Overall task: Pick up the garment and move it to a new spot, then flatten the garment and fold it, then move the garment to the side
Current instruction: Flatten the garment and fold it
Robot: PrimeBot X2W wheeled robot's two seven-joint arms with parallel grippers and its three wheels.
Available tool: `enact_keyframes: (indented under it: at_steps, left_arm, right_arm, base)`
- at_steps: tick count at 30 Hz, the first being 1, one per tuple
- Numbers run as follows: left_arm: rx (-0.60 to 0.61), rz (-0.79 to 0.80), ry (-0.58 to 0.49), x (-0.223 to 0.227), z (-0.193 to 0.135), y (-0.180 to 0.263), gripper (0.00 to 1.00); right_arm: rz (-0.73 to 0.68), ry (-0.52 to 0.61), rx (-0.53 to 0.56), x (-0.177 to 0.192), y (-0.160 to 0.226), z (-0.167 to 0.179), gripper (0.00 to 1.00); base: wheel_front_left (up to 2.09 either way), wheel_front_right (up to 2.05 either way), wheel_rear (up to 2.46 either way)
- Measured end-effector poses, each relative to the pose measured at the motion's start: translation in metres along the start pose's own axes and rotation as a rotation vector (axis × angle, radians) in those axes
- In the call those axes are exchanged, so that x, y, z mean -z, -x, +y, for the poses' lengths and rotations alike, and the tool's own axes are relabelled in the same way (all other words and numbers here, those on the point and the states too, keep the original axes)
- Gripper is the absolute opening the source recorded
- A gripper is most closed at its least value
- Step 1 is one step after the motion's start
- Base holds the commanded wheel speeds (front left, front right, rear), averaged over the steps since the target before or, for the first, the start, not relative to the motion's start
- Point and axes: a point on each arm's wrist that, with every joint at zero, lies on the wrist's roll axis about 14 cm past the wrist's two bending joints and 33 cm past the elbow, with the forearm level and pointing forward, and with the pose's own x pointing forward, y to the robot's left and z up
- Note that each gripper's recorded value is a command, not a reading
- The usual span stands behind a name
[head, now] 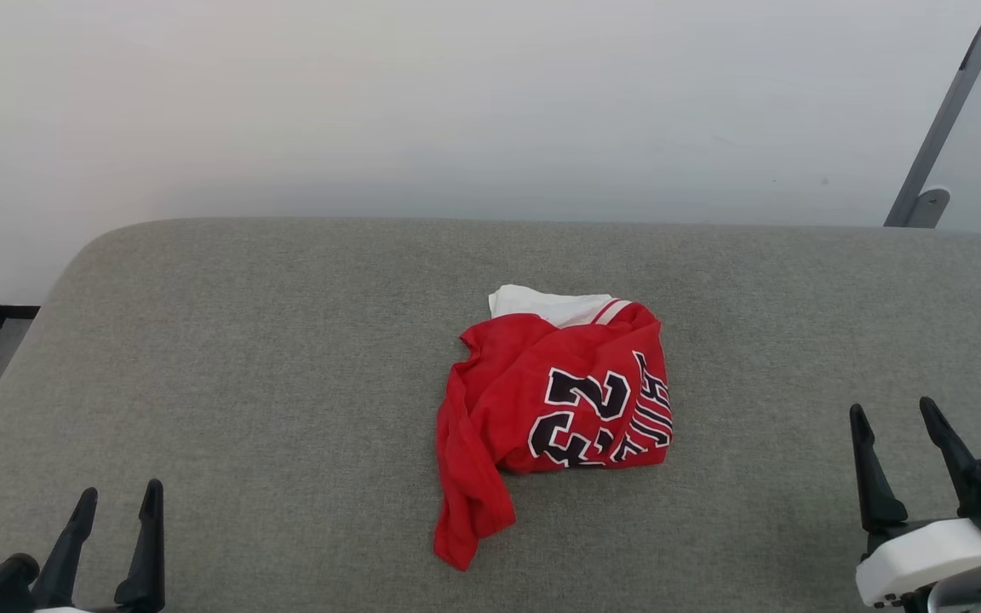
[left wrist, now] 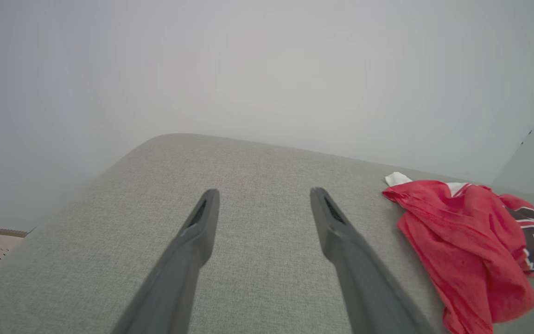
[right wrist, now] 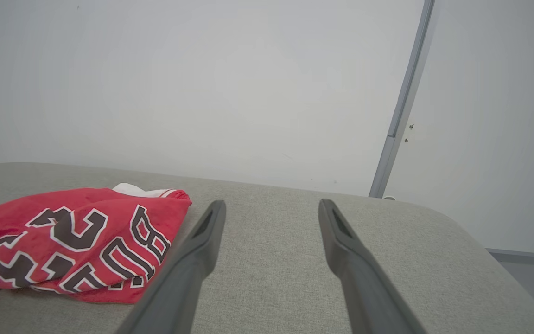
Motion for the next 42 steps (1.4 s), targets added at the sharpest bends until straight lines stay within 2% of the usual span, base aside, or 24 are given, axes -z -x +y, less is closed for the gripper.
enact_keyframes:
  at_steps: [10,14,20,29,33,34,35,36,40,41,42]
  left_arm:
    - [-0.003,-0.005,0.031,0.001,-0.004,0.000,1.00]
    - [-0.014,-0.009,0.045,0.003,-0.005,0.003,1.00]
    - [-0.043,-0.015,0.062,0.004,-0.004,0.009,1.00]
    - [-0.088,-0.006,0.075,0.010,-0.002,0.014,1.00]
    - [-0.109,0.007,0.077,0.014,0.001,0.014,1.00]
    - [-0.109,0.007,0.077,0.014,0.001,0.014,1.00]
    - [-0.115,0.010,0.084,0.015,0.000,0.012,1.00]
    - [-0.115,0.010,0.084,0.015,0.000,0.012,1.00]
    - [-0.133,0.024,0.088,0.019,0.003,0.009,1.00]
    - [-0.138,0.028,0.090,0.020,0.003,0.009,1.00]
    - [-0.142,0.029,0.089,0.020,0.004,0.008,1.00]
  right_arm:
    - [0.011,-0.007,-0.055,0.004,-0.005,0.020,1.00]
    - [0.038,-0.006,-0.129,0.012,-0.014,0.041,1.00]
    - [0.121,0.022,-0.310,0.023,-0.037,0.092,1.00]
    - [0.427,0.122,-0.531,0.074,-0.059,0.147,1.00]
    - [0.575,0.209,-0.595,0.101,-0.065,0.158,1.00]
    - [0.575,0.209,-0.595,0.101,-0.065,0.158,1.00]
    - [0.653,0.241,-0.616,0.115,-0.066,0.162,1.00]
    - [0.653,0.241,-0.616,0.115,-0.066,0.162,1.00]
    - [0.797,0.307,-0.641,0.141,-0.069,0.164,1.00]
    - [0.822,0.319,-0.646,0.145,-0.070,0.166,0.64]
    - [0.836,0.318,-0.653,0.147,-0.072,0.169,0.00]
  base:
    - [0.00,0.00,0.00]
    - [0.00,0.00,0.00]
    - [0.00,0.00,0.00]
    - [0.00,0.00,0.00]
    - [0.00,0.00,0.00]
    - [0.00,0.00,0.00]
    - [0.00,0.00,0.00]
    - [0.00,0.00,0.00]
    - [0.00,0.00,0.00]
    - [0.00,0.00,0.00]
    - [0.00,0.00,0.00]
